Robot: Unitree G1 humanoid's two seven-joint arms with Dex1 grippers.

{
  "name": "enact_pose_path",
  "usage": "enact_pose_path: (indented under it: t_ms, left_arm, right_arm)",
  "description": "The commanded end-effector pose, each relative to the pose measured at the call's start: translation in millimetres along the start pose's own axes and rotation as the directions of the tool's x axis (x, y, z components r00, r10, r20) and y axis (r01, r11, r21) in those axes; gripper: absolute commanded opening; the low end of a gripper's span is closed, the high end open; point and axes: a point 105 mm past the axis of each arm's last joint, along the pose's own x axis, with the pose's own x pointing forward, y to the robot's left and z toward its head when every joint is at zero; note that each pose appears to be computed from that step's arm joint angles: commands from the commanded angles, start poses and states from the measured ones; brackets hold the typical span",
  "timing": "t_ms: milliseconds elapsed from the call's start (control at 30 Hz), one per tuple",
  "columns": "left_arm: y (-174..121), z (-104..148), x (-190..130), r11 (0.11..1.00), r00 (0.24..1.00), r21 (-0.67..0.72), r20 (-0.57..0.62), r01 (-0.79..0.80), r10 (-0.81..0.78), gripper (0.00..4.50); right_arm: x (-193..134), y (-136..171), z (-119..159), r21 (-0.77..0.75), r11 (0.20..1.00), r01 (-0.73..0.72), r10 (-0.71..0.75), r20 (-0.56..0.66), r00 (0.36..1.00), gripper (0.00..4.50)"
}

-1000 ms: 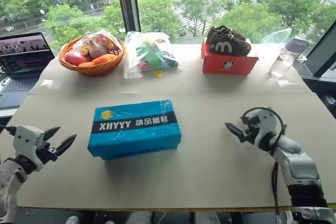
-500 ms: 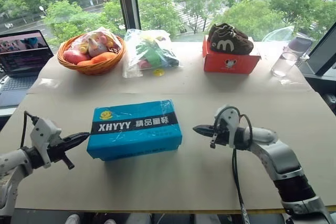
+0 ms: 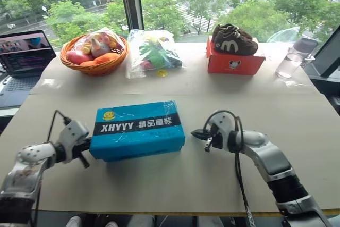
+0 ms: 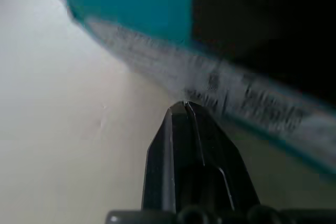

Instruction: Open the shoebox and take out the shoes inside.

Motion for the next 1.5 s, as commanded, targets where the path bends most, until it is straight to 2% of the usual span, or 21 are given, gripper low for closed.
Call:
enact_pose_path:
  t_ms: [33, 367, 567, 900, 1067, 1233, 1400, 1500]
  left_arm:
    - [-11, 26, 27, 0.991, 0.992, 0.091, 0.066, 0.097, -0.104, 0.0]
    - [-35, 42, 59, 0.968, 0.966, 0.125, 0.113, 0.217, -0.231, 0.0]
    - [-40, 45, 63, 0.969, 0.963, 0.12, 0.133, 0.218, -0.233, 0.0]
    - [-47, 36, 57, 0.98, 0.971, 0.063, 0.136, 0.188, -0.195, 0.0]
    - [-37, 21, 38, 0.995, 0.988, -0.006, 0.114, 0.103, -0.102, 0.0]
    - [-34, 3, -8, 0.988, 0.99, -0.139, 0.13, 0.068, -0.05, 0.0]
    - [-62, 17, -37, 0.971, 0.963, -0.156, 0.228, 0.182, -0.144, 0.0]
    - [-82, 27, -55, 0.96, 0.943, -0.134, 0.263, 0.244, -0.203, 0.0]
  right_arm:
    - [-18, -16, 3, -0.023, 0.997, 0.079, -0.079, 0.004, 0.997, 0.05]
    - [-34, -30, -1, -0.016, 0.986, 0.165, -0.165, -0.004, 0.986, 0.05]
    - [-34, -36, 9, -0.001, 0.98, 0.201, -0.201, 0.041, 0.979, 0.05]
    - [-24, -36, 18, -0.011, 0.982, 0.19, -0.189, 0.067, 0.98, 0.05]
    - [-39, -46, 0, -0.032, 0.974, 0.223, -0.223, -0.015, 0.975, 0.05]
    - [-73, -55, -20, -0.077, 0.972, 0.221, -0.23, -0.13, 0.964, 0.05]
    - [-107, -67, -31, -0.098, 0.961, 0.257, -0.272, -0.202, 0.941, 0.05]
    - [-125, -59, -33, -0.091, 0.972, 0.218, -0.234, -0.24, 0.942, 0.05]
